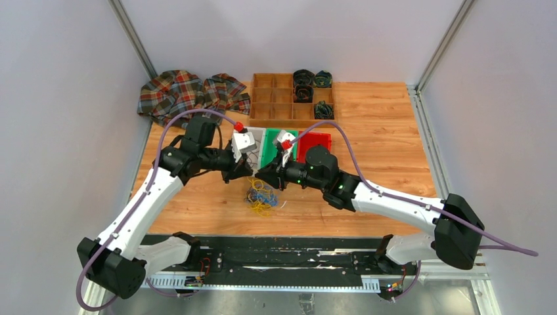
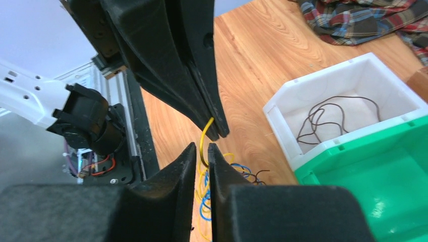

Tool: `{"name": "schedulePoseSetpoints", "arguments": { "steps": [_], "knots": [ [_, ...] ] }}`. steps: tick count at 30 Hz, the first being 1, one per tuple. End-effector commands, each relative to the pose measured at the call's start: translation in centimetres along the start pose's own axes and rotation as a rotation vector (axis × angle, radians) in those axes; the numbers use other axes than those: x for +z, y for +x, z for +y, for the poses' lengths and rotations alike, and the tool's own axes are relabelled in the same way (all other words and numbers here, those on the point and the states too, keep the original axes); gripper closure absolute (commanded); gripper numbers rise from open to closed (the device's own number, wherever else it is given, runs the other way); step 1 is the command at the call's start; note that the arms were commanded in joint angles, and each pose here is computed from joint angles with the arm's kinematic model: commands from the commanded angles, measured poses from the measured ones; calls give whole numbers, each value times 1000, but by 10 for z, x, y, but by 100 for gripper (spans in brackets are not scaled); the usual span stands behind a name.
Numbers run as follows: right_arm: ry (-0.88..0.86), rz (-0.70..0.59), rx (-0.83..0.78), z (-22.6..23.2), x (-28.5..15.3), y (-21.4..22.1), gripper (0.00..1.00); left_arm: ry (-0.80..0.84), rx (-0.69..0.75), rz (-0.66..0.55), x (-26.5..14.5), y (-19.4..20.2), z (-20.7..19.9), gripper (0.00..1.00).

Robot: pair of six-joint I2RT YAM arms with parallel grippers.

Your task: Untangle the cables

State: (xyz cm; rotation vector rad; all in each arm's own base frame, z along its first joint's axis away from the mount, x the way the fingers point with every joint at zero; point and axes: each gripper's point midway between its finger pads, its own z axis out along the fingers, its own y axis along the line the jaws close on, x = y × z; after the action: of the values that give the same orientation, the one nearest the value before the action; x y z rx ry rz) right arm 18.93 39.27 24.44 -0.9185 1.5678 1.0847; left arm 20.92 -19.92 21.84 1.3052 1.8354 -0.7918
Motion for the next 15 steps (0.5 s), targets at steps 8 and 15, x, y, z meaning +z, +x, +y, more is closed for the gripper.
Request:
{"name": "schedulePoseSetpoints", "arguments": {
  "steps": [8, 15],
  "knots": [
    [185, -46, -52, -22, 7, -11, 60, -28, -86, -109, -31, -50, -17, 99],
    [367, -99, -79, -43, 19, -16, 49, -10, -105, -141, -43, -63, -29, 99]
  ]
}}
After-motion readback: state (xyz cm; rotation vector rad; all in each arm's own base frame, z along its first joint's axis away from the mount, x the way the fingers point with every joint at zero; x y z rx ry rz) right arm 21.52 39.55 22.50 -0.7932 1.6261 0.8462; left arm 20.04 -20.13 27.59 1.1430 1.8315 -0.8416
